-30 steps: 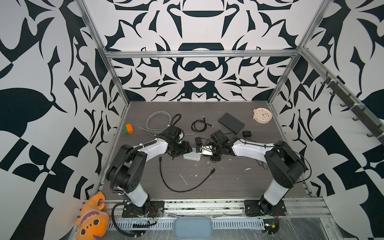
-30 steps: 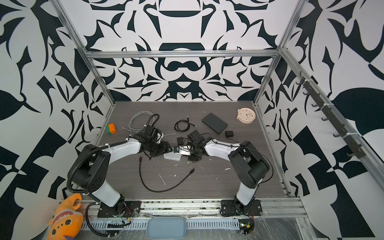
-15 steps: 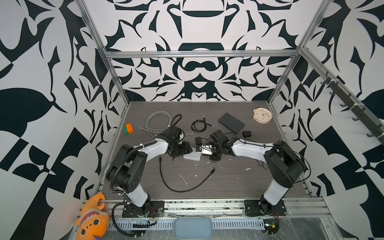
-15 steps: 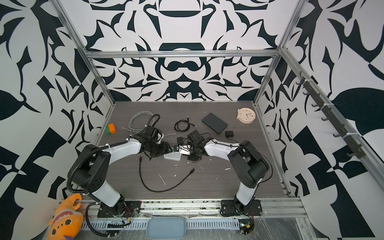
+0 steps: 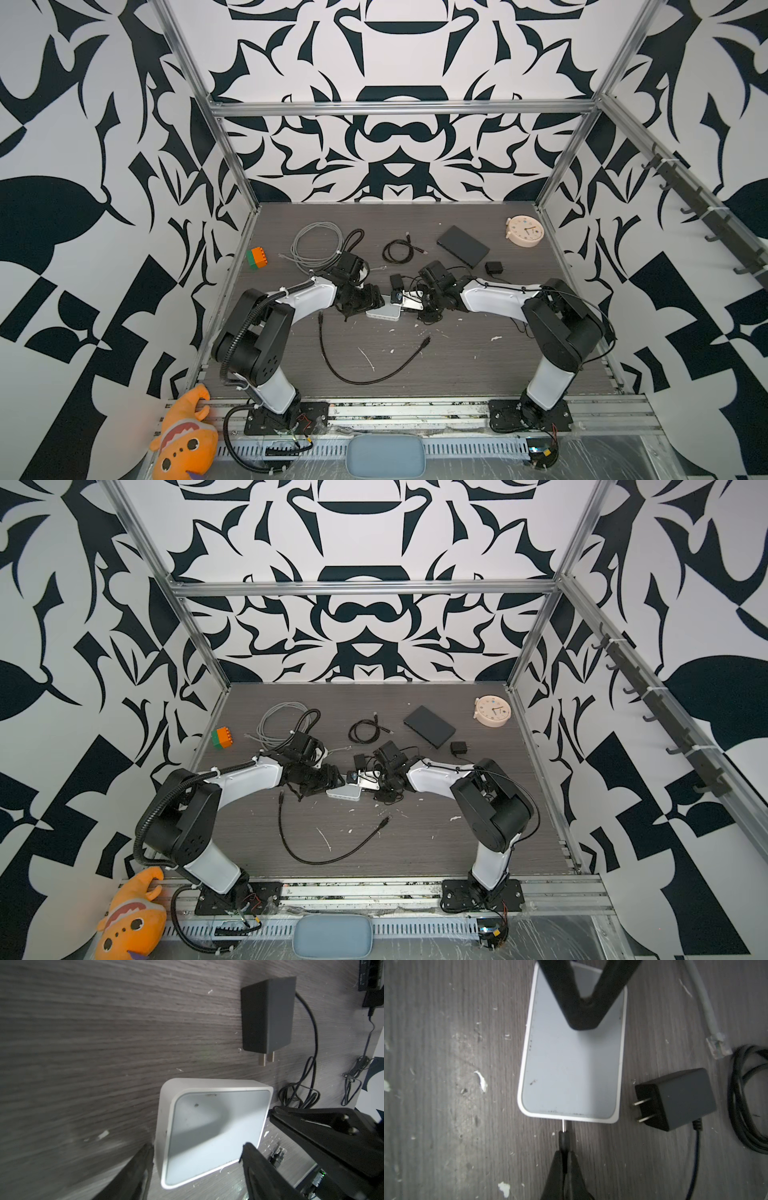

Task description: Insert the plug into the switch port

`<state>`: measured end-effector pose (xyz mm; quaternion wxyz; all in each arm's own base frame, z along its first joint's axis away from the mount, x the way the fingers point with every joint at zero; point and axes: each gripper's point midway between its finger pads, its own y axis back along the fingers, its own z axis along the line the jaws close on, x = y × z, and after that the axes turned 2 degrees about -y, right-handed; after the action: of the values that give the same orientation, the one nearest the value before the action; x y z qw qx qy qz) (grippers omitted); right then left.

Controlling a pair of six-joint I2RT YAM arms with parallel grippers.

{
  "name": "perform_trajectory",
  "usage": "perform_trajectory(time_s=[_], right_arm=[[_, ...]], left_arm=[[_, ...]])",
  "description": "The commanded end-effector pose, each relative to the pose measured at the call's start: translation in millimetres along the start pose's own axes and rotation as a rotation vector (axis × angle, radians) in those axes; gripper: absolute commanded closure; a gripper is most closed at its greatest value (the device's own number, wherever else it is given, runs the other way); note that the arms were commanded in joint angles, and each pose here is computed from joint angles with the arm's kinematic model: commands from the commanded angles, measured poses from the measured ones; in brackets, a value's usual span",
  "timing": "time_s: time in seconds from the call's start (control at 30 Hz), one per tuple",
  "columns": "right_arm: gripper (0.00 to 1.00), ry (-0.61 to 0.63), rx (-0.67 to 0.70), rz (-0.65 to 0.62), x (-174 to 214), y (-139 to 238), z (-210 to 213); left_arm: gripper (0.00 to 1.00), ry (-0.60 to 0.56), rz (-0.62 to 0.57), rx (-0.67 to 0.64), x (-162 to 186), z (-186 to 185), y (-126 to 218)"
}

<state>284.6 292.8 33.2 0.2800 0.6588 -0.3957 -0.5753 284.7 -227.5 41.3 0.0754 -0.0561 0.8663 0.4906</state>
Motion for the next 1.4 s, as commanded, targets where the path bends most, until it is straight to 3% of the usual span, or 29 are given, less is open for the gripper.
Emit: perform_trajectory(time_s=[0.0,0.83,1.37], right_arm=[[1.00,0.005,0.035,-0.070,-22,13,-12],[1.00,0.001,0.050,-0.113,-31,15,-19],[1.00,0.024,0.061,-0.149,-36,11,-20]], left_arm=[[0.29,-0.005,0.027,-0.010,3,0,0],[0.30,-0.017,0.042,0.013,3,-6,-3],[0.30,-0.142,0.118,0.087,8,-20,-11]])
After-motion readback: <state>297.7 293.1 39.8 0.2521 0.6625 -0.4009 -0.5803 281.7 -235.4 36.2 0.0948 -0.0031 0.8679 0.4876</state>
